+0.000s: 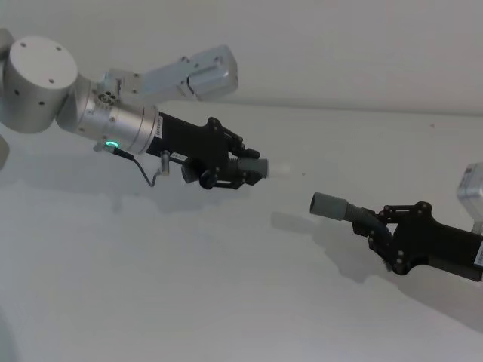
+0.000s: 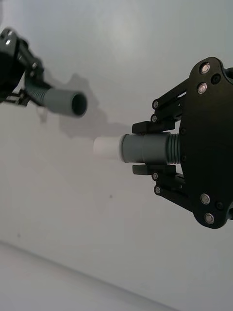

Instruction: Use both hands to pick up one end of the pipe from the table, align the ends, and insert them.

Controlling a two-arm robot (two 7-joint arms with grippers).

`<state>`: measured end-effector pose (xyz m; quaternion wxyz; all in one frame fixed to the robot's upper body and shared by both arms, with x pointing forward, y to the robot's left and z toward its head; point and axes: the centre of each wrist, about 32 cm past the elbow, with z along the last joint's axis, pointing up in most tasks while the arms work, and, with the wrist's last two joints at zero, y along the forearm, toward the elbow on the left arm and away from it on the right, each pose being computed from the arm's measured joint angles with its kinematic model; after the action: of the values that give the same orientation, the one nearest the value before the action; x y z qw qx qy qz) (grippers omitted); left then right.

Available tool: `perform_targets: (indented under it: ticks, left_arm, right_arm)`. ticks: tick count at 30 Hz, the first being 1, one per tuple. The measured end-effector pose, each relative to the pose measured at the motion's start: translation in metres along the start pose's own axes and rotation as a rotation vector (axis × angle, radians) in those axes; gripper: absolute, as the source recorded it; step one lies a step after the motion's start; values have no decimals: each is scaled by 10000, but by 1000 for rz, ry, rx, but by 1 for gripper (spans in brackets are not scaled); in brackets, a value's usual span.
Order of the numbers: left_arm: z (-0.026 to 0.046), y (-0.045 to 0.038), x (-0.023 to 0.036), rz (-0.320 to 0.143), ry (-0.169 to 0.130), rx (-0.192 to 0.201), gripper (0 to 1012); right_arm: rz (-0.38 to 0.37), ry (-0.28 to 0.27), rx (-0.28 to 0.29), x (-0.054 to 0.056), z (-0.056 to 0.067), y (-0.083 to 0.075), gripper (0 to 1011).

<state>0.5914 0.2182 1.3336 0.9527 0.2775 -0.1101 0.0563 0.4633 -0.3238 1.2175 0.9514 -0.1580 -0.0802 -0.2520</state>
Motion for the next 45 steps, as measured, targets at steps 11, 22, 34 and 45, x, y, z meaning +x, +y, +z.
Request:
perform_targets:
  ticks: [11, 22, 34, 45]
  left_arm:
    - [115, 33, 27, -96, -50, 40, 359]
    - [182, 14, 41, -139, -76, 47, 359]
    - [213, -3, 49, -159, -88, 47, 359]
    - [208, -9, 54, -154, -86, 45, 359]
  right_arm:
    - [41, -21, -2, 60, -8, -91, 181]
    - [59, -29, -1, 81, -10, -131, 181]
    - [66, -31, -2, 89, -13, -148, 179]
    - [54, -26, -2, 69, -10, -130, 181]
